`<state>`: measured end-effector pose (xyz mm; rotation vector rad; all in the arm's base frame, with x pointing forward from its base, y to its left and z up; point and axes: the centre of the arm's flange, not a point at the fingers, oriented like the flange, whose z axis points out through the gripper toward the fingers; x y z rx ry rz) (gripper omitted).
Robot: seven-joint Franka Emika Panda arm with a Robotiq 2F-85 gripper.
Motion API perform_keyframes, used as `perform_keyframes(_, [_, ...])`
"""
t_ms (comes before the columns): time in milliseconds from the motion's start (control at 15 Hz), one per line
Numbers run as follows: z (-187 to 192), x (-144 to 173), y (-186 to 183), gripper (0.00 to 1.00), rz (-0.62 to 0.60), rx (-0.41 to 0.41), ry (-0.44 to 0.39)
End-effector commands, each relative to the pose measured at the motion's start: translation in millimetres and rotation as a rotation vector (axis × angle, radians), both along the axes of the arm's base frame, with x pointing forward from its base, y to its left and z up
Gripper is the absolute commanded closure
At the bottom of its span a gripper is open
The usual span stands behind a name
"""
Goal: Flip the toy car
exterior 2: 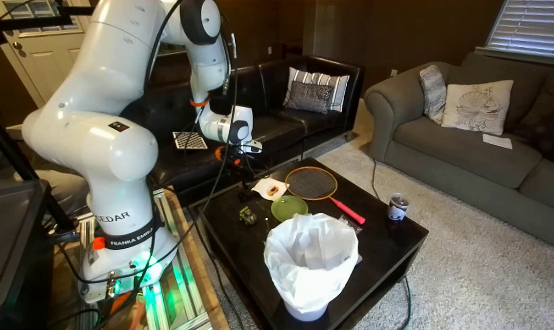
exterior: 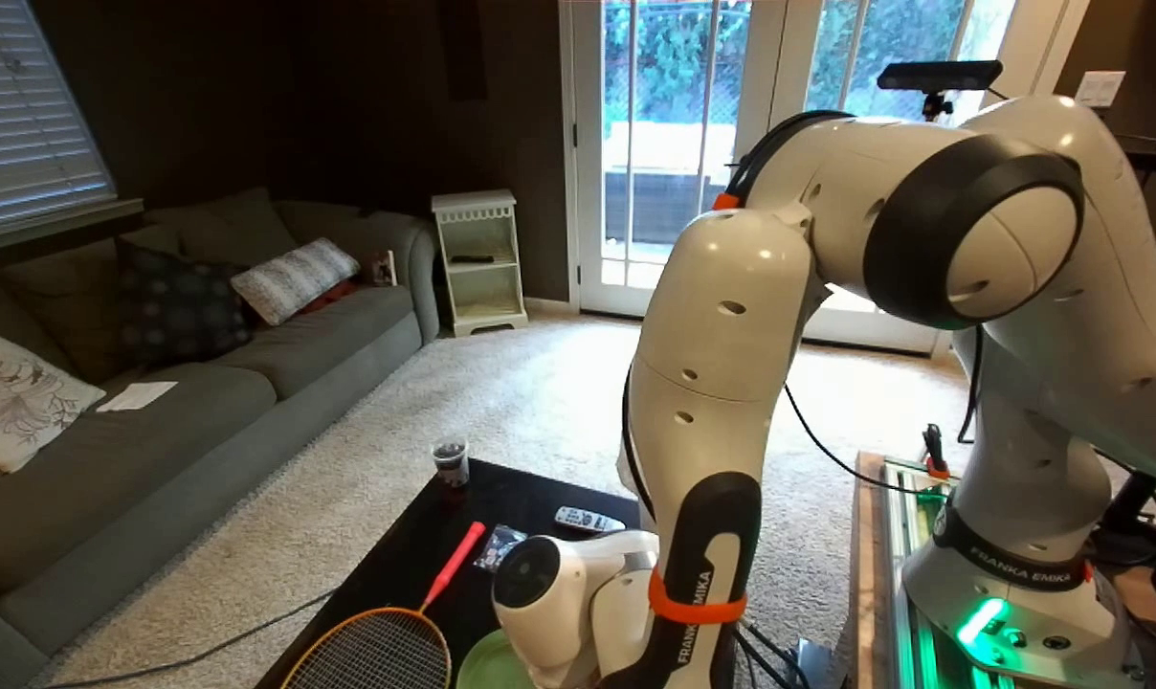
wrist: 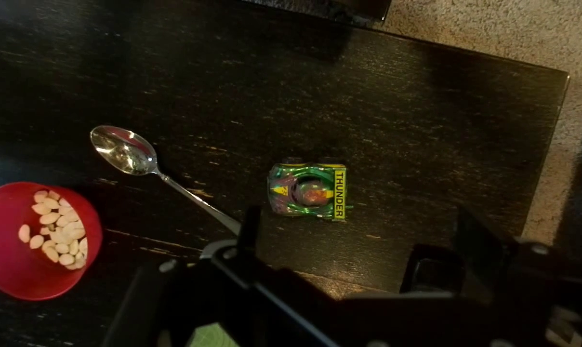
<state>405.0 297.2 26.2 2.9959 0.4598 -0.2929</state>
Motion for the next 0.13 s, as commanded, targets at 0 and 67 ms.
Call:
perform_keyframes(0, [0.1,0.1,0.0,0.00,0.000,0.000,0.000])
perform_keyframes(67, [0.1,0.1,0.0,0.00,0.000,0.000,0.000])
